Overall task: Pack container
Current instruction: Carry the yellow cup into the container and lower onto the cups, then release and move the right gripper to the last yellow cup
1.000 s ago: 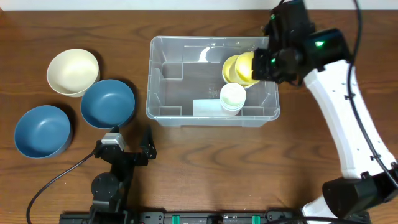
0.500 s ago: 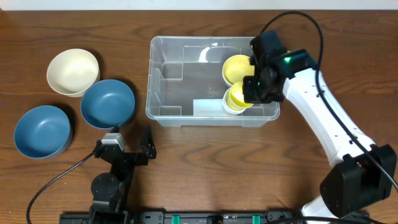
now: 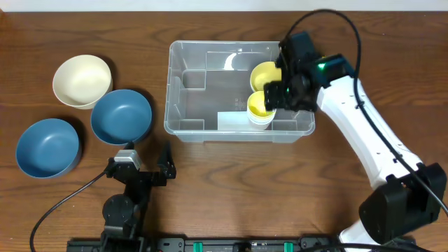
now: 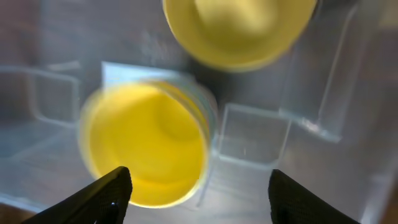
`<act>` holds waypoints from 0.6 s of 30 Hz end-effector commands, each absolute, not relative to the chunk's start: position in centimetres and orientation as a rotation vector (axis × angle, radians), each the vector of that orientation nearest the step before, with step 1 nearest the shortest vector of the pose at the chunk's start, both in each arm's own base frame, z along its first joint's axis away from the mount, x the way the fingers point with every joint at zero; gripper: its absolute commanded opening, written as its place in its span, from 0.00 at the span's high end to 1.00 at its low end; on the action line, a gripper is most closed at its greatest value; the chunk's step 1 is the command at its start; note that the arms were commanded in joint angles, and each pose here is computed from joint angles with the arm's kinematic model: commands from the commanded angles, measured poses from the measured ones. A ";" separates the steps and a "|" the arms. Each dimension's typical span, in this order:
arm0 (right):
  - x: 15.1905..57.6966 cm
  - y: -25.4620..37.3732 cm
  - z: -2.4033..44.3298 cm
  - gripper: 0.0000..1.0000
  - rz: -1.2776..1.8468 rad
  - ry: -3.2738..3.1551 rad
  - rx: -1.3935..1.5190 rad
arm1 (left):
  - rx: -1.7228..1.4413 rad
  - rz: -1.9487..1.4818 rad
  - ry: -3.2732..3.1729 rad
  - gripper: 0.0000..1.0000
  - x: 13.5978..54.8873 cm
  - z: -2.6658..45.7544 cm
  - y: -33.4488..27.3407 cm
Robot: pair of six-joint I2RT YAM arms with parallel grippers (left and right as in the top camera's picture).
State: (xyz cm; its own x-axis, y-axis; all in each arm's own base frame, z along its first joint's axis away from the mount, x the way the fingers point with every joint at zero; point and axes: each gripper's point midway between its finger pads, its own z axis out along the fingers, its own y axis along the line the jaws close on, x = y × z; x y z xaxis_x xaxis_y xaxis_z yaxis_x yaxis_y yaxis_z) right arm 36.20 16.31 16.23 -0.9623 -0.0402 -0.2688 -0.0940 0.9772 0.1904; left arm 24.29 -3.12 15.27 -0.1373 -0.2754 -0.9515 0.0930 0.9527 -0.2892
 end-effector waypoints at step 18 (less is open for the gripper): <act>44.0 0.9 16.0 0.30 0.028 2.701 0.554 | -0.134 -0.291 1.727 0.02 24.2 13.7 -2.9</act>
